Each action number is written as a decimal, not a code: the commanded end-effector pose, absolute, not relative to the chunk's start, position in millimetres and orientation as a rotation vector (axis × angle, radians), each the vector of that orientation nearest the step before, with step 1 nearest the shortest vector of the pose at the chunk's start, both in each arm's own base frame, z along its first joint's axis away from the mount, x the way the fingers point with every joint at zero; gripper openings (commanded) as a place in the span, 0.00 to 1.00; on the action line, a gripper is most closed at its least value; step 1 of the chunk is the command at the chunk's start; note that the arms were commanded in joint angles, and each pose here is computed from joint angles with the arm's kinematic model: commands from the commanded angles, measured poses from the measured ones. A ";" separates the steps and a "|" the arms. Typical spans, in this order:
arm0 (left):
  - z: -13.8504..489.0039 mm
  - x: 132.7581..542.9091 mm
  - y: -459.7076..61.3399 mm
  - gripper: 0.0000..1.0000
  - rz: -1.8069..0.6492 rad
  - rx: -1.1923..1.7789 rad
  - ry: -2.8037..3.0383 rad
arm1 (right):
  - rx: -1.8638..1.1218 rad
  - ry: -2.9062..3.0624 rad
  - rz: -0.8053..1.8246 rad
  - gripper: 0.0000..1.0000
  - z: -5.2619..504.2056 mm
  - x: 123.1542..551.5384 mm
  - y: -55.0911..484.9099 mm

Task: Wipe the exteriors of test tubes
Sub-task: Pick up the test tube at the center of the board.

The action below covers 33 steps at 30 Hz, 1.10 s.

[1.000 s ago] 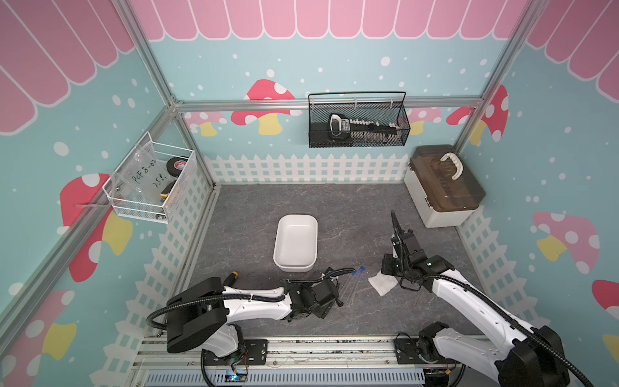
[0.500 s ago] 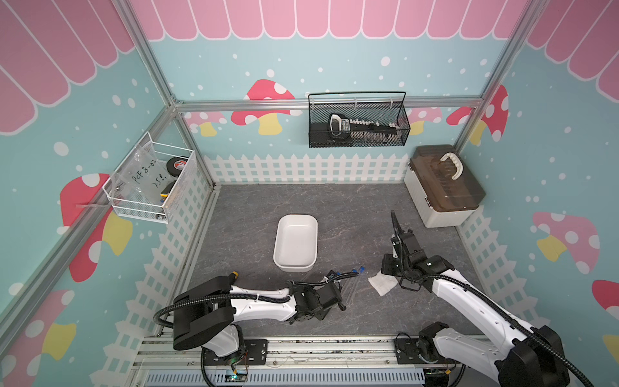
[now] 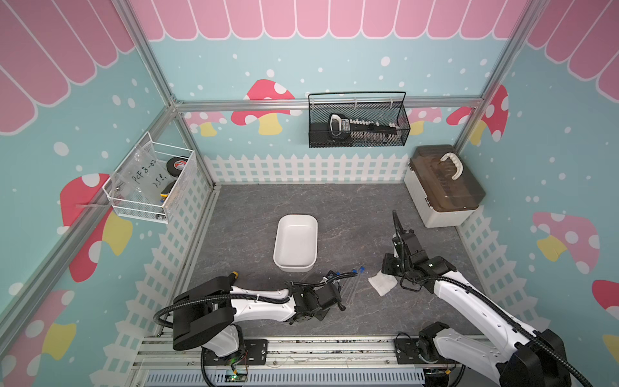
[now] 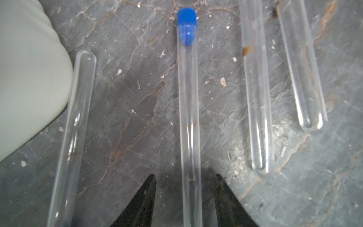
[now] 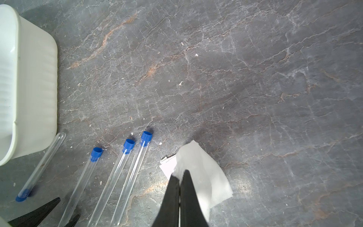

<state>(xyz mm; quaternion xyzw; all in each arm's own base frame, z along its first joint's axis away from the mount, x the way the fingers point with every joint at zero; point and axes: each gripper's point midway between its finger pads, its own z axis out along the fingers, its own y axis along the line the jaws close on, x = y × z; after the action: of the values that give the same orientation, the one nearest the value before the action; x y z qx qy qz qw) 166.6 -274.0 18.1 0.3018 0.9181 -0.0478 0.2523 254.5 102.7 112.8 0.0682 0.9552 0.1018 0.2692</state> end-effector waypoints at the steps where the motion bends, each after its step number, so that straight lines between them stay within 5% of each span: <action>1: -4.4 152.0 -257.7 0.45 -0.061 0.892 2.570 | 0.226 2.593 0.254 0.00 106.6 246.9 96.6; 18: 0.3 155.4 -254.3 0.28 -0.065 0.816 2.566 | 0.233 2.597 0.242 0.00 105.5 246.1 94.8; 33: 13.8 162.8 -261.9 0.24 -0.102 0.770 2.523 | 0.233 2.597 0.241 0.00 104.2 244.0 93.8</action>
<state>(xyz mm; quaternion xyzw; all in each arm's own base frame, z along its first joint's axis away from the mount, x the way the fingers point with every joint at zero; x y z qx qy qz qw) 164.6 -270.4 17.8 0.2898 0.9213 -0.0501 0.2544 249.3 98.4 106.5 0.0762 0.9571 0.0949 0.2628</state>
